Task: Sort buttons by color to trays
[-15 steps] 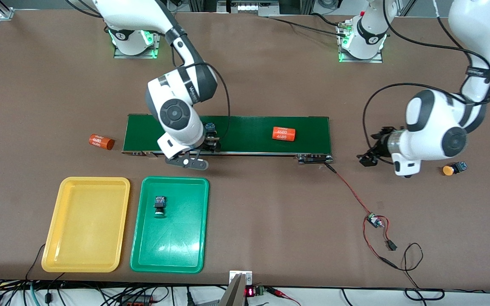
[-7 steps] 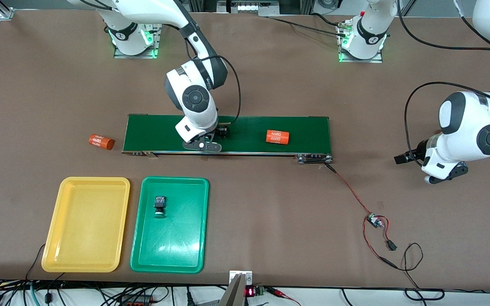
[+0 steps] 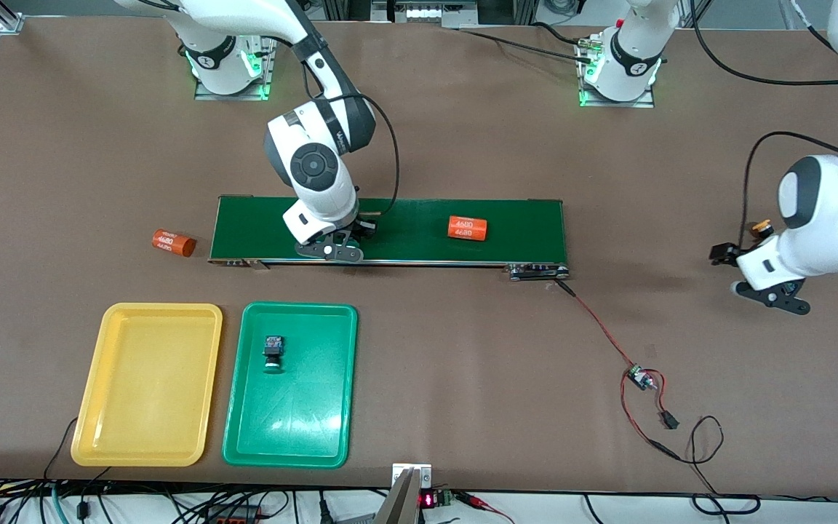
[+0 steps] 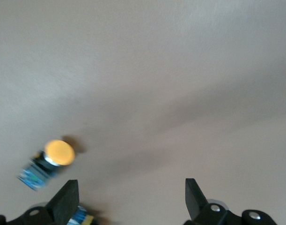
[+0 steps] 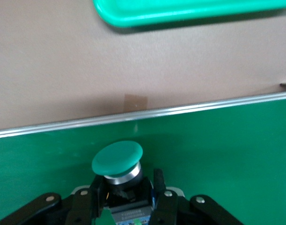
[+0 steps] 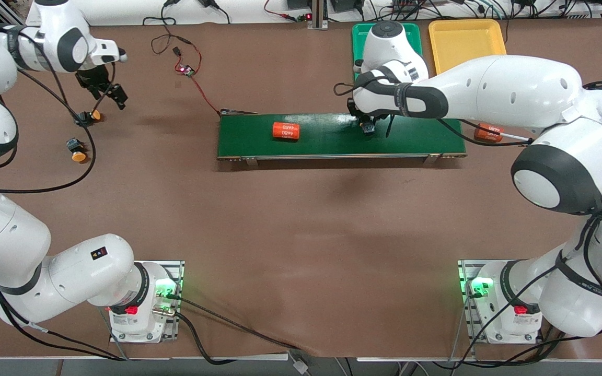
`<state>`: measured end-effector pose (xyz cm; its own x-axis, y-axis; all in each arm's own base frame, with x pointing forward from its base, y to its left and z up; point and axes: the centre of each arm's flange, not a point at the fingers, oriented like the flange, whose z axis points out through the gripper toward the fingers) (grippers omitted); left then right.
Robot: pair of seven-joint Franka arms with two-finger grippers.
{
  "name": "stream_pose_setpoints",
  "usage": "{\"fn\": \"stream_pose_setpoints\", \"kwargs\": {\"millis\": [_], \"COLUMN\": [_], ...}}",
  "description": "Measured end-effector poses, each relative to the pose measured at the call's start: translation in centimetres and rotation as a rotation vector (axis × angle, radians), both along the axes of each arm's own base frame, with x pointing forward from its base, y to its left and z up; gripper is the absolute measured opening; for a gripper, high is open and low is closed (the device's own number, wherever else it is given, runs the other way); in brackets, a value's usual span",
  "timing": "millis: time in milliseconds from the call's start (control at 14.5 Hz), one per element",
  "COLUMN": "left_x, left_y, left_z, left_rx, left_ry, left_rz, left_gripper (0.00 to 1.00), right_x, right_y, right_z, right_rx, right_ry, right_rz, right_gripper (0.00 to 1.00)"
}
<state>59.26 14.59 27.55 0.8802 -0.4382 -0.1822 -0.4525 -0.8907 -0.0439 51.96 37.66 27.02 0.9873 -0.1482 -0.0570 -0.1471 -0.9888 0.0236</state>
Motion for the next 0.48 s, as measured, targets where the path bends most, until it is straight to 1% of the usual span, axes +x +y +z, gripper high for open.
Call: {"fn": "stream_pose_setpoints", "kwargs": {"millis": [138,206,344,481], "left_x": [-0.3,-0.4,-0.7,-0.8], "left_y": [3.2,4.9,8.2,11.1], "left_z": [-0.1,-0.4,-1.5,-3.6], "left_rx": [-0.023,-0.028,-0.026,-0.021], "left_ry": [-0.021,-0.037,-0.074,-0.112], "left_rz": [-0.157,-0.231,-0.377,-0.513], "left_gripper": [1.0,1.0,1.0,1.0], "right_x": [1.0,1.9,4.4,6.8], "right_y": [-0.1,-0.5,-1.6,-2.3], "right_z": [1.5,2.3,4.1,4.9], "right_rx": [0.019,0.029,0.051,0.057], "right_ry": [-0.024,-0.041,-0.077,-0.1], "right_rz": [-0.009,-0.022,-0.054,-0.076], "right_gripper": [0.43,0.43,0.43,0.43]}}
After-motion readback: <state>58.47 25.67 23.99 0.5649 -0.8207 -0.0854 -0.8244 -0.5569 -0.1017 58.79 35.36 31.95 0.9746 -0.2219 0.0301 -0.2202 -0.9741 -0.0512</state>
